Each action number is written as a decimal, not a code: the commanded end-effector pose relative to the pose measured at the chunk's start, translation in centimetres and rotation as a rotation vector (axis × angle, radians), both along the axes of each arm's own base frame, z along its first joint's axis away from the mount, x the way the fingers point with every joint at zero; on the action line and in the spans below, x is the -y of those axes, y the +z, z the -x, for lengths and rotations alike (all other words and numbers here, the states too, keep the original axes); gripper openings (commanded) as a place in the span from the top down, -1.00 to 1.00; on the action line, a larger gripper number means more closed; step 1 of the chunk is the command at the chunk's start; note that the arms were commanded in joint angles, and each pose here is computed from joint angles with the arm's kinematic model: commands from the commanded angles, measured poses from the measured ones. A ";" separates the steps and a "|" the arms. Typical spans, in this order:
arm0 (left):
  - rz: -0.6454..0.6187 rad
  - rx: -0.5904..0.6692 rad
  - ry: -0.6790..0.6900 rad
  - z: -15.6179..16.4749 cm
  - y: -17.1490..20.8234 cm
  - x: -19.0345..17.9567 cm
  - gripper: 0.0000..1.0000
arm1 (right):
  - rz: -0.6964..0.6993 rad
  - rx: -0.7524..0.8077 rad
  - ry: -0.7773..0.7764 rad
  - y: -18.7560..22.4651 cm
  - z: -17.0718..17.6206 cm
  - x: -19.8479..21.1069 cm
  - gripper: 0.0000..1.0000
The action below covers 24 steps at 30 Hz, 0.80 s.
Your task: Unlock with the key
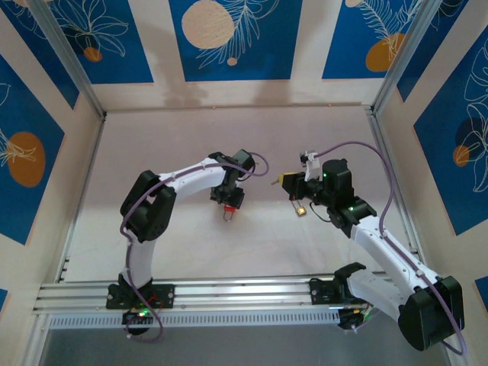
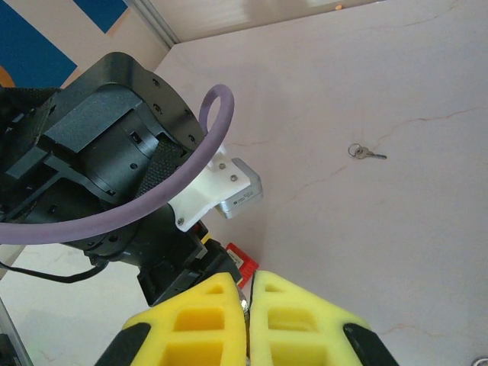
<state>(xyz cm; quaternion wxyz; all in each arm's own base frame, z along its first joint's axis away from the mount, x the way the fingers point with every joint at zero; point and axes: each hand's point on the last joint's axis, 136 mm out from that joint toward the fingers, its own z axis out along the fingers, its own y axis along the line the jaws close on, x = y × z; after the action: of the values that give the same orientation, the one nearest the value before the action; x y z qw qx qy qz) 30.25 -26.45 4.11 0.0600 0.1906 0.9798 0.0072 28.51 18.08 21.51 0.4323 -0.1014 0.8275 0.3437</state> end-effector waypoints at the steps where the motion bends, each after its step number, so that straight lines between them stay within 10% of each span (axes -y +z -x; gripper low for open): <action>1: -0.019 -0.046 -0.002 0.9 -0.9 0.1 -0.07 | -0.009 0.010 -0.012 0.1 0.0 0.2 1.00; 24: 0.043 -0.010 -0.017 1.7 0.8 2.6 -0.18 | -0.013 0.007 -0.020 0.1 0.0 0.4 1.00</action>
<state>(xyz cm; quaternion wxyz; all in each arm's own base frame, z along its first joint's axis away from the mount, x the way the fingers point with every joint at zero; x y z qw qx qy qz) 29.58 -28.20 4.84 0.0657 0.2006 0.9775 -0.0054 28.59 17.92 21.44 0.4324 -0.0987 0.8282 0.3425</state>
